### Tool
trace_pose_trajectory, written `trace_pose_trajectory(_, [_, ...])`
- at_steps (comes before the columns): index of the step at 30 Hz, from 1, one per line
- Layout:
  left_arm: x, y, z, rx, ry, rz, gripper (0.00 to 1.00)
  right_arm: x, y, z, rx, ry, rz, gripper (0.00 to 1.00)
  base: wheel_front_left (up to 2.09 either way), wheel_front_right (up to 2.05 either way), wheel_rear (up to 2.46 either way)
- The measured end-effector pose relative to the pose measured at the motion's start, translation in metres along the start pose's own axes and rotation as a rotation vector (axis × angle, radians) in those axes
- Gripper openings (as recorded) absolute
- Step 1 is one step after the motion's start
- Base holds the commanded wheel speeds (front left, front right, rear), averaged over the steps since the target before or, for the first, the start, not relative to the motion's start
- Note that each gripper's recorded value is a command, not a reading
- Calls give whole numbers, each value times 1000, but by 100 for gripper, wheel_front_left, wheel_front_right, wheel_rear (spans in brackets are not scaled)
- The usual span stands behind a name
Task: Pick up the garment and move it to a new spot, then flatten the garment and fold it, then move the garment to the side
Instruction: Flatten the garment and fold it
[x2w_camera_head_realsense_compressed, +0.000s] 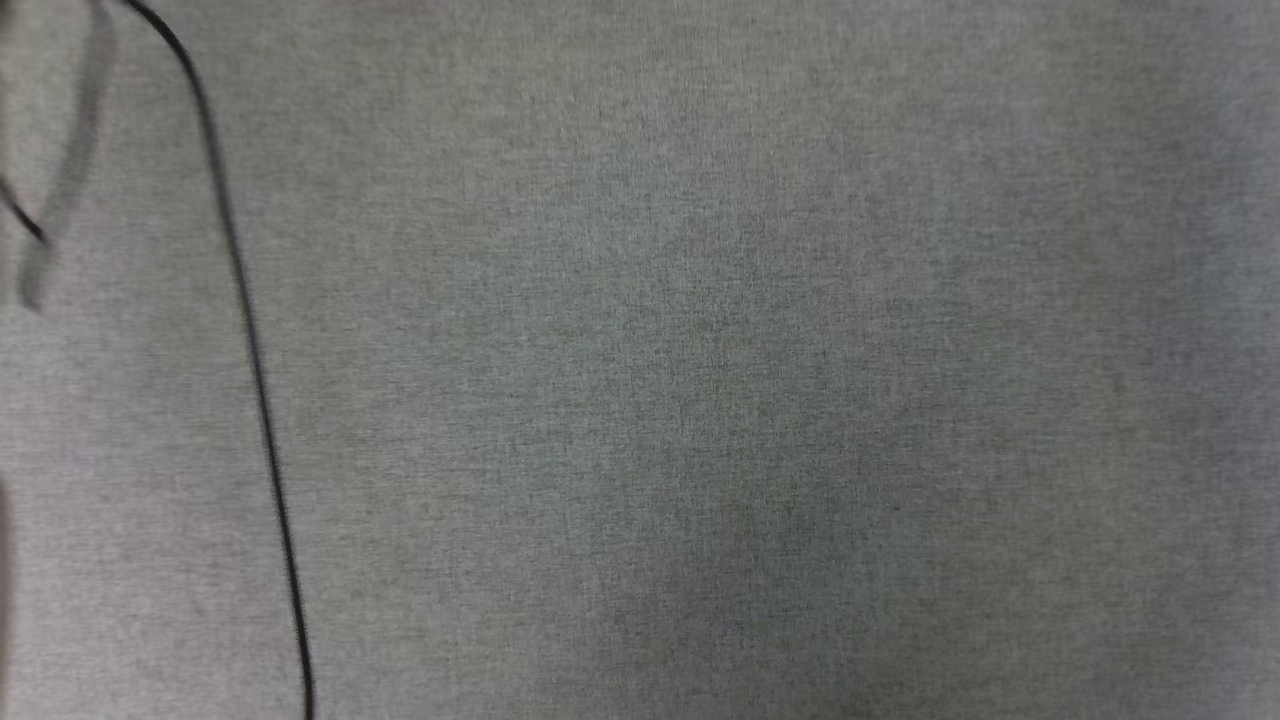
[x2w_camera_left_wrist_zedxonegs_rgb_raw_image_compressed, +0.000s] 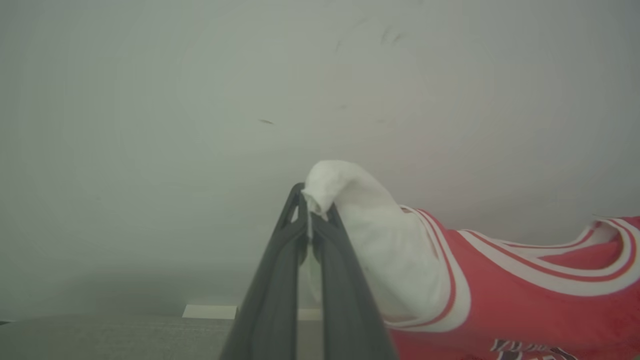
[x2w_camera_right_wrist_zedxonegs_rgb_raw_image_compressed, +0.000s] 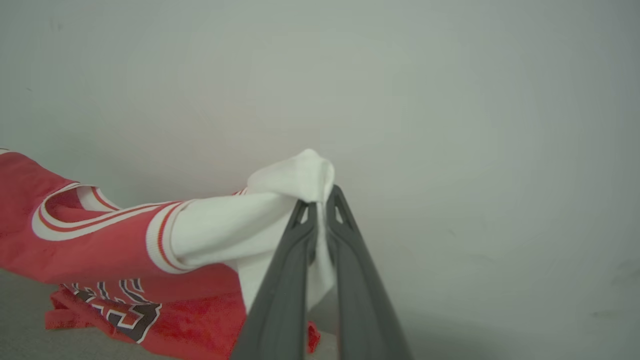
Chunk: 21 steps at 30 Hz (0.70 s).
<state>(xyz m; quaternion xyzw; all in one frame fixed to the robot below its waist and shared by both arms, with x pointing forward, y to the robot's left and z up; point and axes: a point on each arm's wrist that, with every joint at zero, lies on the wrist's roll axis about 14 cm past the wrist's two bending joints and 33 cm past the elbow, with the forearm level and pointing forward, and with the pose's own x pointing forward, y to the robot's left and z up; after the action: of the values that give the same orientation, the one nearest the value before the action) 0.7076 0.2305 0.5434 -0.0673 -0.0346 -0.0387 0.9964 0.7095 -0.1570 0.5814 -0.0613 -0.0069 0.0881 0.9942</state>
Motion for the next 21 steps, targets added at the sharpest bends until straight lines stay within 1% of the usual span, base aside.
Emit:
trace_pose_trajectory(3, [-26, -8, -29, -41, 65, -21, 0, -18, 9, -29, 28, 46, 25, 0, 0, 0, 0])
trace_pose_trajectory(6, [-54, -2, -40, -77, 91, -14, 0, -43, 16, -56, 61, 87, 41, 0, 0, 0, 0])
trace_pose_trajectory(10, [-100, 3, -57, -111, 132, -2, 0, -85, 15, -89, 107, 146, 35, 0, 0, 0, 0])
trace_pose_trajectory(13, [-133, 6, -59, -118, 138, 8, 0, -118, 17, -104, 144, 178, 29, 0, 0, 0, 0])
trace_pose_trajectory(17, [-177, 1, -61, -119, 144, 7, 0, -163, 12, -114, 186, 195, 0, 0, 0, 0, 0])
trace_pose_trajectory(21, [-223, 4, -65, -104, 164, 28, 0, -211, 18, -129, 251, 234, -24, 0, 0, 0, 0])
